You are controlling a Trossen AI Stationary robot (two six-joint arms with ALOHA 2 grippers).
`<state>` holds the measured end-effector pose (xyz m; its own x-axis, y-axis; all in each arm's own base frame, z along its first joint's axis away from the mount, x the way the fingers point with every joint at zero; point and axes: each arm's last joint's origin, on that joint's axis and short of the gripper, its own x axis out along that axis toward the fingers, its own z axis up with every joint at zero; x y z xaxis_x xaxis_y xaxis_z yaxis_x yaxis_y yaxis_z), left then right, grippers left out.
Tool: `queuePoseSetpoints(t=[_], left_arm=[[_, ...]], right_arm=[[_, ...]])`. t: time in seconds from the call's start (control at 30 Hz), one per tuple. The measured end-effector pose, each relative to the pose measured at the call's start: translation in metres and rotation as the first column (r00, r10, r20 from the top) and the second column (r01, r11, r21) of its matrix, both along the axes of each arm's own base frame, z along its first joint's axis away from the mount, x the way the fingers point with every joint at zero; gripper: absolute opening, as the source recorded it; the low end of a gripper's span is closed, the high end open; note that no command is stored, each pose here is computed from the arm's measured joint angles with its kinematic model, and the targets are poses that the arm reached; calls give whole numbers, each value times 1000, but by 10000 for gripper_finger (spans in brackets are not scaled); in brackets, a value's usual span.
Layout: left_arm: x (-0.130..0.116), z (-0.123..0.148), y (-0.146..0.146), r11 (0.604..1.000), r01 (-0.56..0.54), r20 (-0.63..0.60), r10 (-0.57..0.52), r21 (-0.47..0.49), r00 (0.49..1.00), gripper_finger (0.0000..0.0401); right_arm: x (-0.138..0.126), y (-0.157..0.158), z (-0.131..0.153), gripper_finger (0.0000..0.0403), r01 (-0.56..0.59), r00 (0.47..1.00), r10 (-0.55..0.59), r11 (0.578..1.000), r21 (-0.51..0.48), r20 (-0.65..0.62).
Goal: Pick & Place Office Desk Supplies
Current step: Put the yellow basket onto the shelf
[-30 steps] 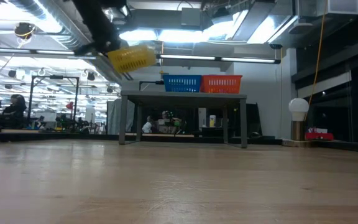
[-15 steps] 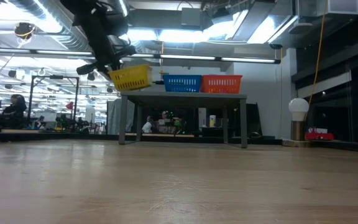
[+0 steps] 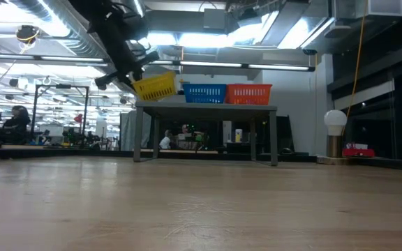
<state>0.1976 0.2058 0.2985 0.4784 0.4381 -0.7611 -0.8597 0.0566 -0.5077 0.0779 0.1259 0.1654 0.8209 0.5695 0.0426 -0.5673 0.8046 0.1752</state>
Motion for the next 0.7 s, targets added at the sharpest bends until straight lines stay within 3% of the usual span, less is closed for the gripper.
queuePoseSetpoints(t=[0.7], left_arm=[[17,-16,1,999,49,-44,-50,-18,998,5]], right_arm=[[0,0,0,197,0,1000,0,1000,-5,4]])
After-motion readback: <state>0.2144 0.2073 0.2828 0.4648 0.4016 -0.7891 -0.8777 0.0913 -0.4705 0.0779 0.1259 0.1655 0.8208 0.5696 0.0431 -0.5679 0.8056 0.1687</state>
